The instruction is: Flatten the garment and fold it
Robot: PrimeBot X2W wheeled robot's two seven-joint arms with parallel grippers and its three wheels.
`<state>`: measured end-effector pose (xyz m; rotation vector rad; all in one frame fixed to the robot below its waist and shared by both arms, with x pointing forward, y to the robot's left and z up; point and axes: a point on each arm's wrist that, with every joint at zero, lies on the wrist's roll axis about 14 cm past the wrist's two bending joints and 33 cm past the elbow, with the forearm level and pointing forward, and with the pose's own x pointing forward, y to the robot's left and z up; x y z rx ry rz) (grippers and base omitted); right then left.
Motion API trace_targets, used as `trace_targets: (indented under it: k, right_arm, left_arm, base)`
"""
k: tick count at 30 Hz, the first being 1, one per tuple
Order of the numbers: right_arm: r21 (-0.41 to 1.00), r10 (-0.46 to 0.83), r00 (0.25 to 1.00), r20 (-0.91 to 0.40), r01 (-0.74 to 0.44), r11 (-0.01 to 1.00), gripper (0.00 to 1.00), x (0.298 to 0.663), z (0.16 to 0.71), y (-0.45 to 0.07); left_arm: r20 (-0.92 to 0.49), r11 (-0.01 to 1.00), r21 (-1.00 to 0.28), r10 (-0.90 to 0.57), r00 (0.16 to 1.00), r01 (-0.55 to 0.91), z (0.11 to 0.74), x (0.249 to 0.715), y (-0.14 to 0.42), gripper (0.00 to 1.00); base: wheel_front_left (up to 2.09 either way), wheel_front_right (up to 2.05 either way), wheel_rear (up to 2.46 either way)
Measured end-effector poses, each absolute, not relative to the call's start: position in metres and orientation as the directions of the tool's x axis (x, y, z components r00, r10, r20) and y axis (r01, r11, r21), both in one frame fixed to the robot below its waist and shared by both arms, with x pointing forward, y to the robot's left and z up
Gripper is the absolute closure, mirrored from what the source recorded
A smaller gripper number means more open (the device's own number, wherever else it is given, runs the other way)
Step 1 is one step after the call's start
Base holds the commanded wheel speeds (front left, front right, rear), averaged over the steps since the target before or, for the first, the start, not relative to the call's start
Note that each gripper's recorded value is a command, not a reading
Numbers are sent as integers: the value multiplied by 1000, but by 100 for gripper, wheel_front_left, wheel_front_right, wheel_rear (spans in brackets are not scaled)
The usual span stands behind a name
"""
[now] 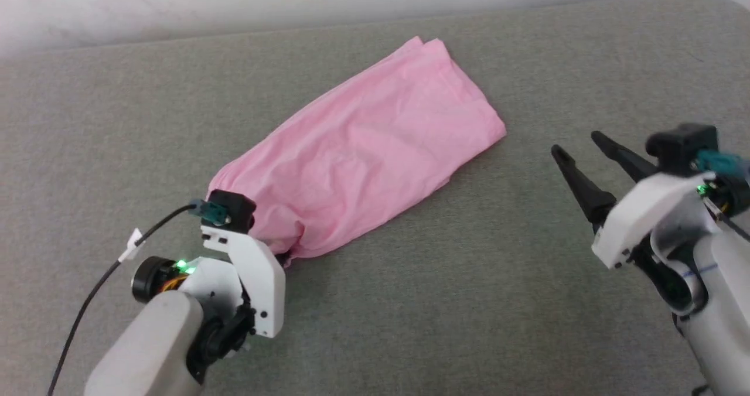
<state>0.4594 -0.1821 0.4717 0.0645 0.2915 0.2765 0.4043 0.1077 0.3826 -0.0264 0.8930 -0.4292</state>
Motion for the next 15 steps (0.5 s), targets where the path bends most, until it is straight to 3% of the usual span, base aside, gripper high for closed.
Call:
trace_targets:
  k: [5,11,15]
  right_arm:
    - [158,337,839,-428,-297,942,0,484,444,-162]
    - [159,391,736,-552,-367,916,0,518,423,-133]
    - [153,392,630,-670,-399,904,0,523,391,-118]
  left_arm:
    - [-689,922,-201,-374,621,332,390,405,106,100]
    - [-646,916,-226,-395,653,330,392,403,98,100]
    - [-634,921,-237,-388,669,309,389,403,100,100]
  base:
    - [0,0,0]
    - [0,0,0]
    - [0,0,0]
